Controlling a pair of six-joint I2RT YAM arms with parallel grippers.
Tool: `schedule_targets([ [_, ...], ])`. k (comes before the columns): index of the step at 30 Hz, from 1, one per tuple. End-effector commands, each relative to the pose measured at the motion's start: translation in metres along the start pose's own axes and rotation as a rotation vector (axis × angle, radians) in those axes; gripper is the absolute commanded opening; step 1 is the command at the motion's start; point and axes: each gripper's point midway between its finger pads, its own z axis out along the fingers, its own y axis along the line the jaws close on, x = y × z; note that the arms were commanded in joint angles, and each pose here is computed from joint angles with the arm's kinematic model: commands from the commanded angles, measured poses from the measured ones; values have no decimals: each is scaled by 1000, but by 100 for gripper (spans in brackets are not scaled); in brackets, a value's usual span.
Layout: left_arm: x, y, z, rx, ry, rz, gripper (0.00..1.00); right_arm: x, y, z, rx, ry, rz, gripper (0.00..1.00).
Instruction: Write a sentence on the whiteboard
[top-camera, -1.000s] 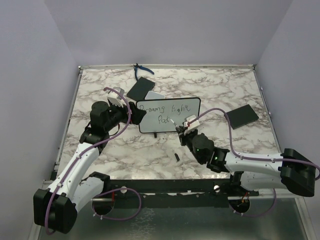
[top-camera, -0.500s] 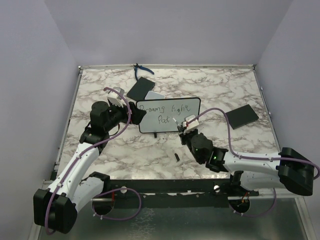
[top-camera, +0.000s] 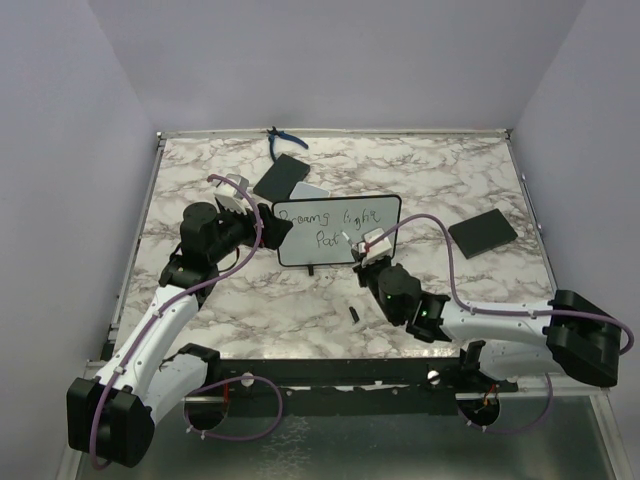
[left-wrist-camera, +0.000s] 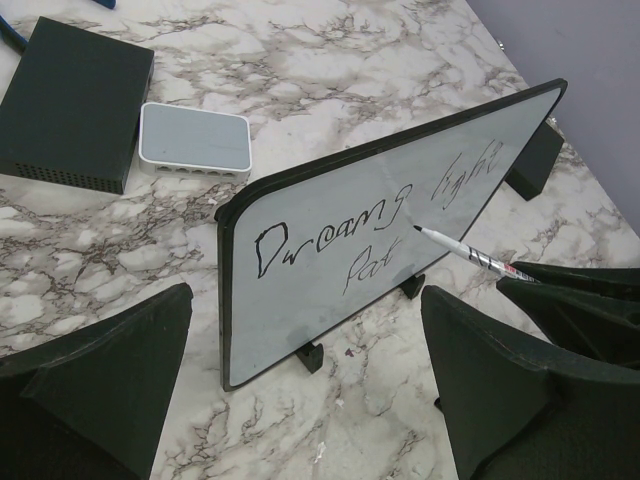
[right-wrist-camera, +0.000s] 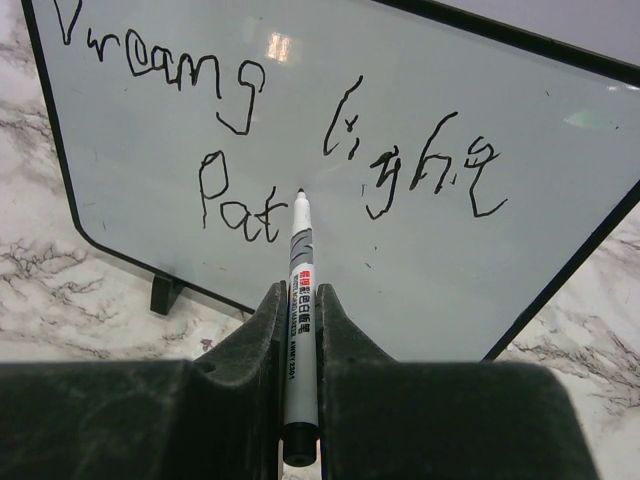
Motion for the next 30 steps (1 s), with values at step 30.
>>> schedule_targets([
  [30,-4,0,-3,-1,-16,17,97,47,4,-3,25,141,70,1],
])
